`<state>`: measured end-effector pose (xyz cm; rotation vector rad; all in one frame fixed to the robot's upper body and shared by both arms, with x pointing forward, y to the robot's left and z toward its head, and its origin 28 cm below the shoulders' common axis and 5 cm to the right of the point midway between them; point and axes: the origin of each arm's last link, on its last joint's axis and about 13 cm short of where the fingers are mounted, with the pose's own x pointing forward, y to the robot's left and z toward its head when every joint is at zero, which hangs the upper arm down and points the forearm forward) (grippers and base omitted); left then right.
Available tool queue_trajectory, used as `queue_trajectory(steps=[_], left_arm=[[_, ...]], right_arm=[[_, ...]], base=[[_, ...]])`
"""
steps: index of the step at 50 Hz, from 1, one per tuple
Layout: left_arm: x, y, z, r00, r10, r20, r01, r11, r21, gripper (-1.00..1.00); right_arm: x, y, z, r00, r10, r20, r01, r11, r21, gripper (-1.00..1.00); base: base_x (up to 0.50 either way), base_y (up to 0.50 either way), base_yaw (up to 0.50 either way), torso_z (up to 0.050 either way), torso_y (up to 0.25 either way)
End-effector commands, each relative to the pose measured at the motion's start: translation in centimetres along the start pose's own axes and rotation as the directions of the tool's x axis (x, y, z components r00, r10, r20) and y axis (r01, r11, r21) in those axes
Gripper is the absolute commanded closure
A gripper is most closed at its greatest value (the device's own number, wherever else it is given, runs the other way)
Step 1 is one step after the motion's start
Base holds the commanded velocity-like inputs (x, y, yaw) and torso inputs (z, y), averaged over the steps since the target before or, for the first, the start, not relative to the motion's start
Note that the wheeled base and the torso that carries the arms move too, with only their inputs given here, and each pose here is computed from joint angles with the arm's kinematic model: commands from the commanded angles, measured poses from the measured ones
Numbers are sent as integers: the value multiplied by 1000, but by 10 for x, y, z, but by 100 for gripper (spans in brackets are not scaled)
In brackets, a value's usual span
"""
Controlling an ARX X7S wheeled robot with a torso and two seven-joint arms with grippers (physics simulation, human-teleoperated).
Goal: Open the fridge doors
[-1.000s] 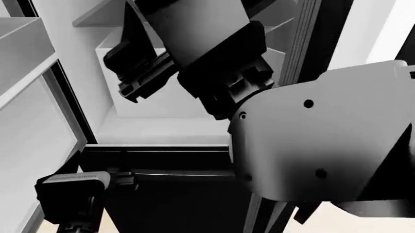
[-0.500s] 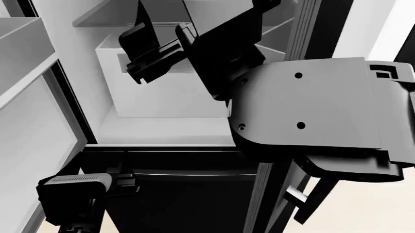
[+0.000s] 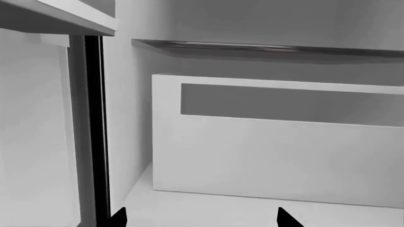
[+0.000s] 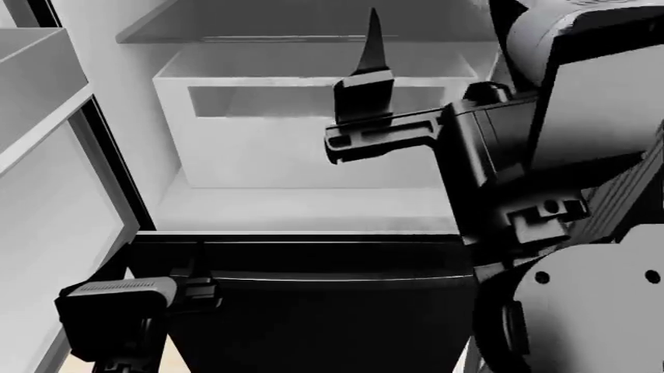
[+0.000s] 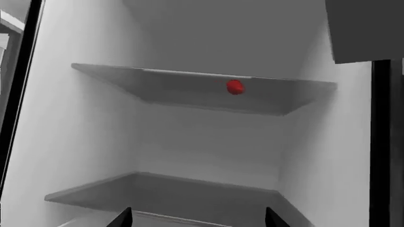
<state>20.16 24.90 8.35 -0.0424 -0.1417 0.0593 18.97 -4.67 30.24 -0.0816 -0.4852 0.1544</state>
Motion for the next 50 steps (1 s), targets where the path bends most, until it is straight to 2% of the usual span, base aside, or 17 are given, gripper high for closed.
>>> queue_trajectory(steps=[1, 14, 20, 23, 24, 25, 31, 37, 43, 45, 48, 49, 50], left_arm=[[-1, -2, 3, 1000, -14, -2, 14, 1000, -15, -100], [0, -3, 6, 1000, -12, -5, 12, 1000, -11, -100], [0, -3, 6, 1000, -12, -6, 12, 1000, -9, -100], [0, -4, 5, 1000, -13, -6, 13, 1000, -8, -100], [1, -3, 6, 1000, -12, -5, 12, 1000, -9, -100], [1, -3, 6, 1000, -10, -5, 10, 1000, -10, -100], [2, -2, 5, 1000, -7, -8, 7, 1000, -10, -100], [1, -2, 4, 1000, -5, -9, 5, 1000, -9, -100], [0, -2, 4, 1000, -5, -9, 5, 1000, -11, -100], [0, -2, 4, 1000, -5, -9, 5, 1000, -10, -100], [0, -2, 3, 1000, -5, -10, 5, 1000, -10, -100], [0, -2, 3, 1000, -5, -10, 5, 1000, -10, -100], [0, -2, 2, 1000, -5, -11, 5, 1000, -9, -100]], right_arm=[[-44, -27, 10, 984, -156, 85, 154, 988, 28, -100], [-65, -65, 10, 956, -280, 89, 282, 959, -7, -100], [-82, -92, 10, 919, -383, 95, 386, 922, -12, -100], [-81, -94, 13, 906, -410, 102, 415, 909, -32, -100], [-81, -94, 16, 910, -400, 111, 402, 916, 4, -100], [-80, -96, 16, 905, -413, 100, 419, 907, -49, -100], [-76, -99, 28, 899, -425, 109, 434, 897, -80, -100], [-76, -101, 40, 868, -487, 98, 496, 860, -123, -100], [-79, -105, 59, 823, -560, 91, 567, 806, -167, -100], [-81, -110, 74, 808, -582, 96, 589, 787, -182, -100], [-94, -128, 112, 777, -622, 98, 628, 754, -194, -100], [-78, -128, 120, 844, -531, -76, 499, 829, -253, -100], [-68, -96, 113, 965, -249, 86, 261, 944, -202, -100]], base=[[0, 0, 0, 0, 0], [0, 0, 0, 0, 0], [0, 0, 0, 0, 0], [0, 0, 0, 0, 0], [0, 0, 0, 0, 0], [0, 0, 0, 0, 0], [0, 0, 0, 0, 0], [0, 0, 0, 0, 0], [0, 0, 0, 0, 2], [0, 0, 0, 0, 0], [0, 0, 0, 0, 0], [0, 0, 0, 0, 0], [0, 0, 0, 0, 0]])
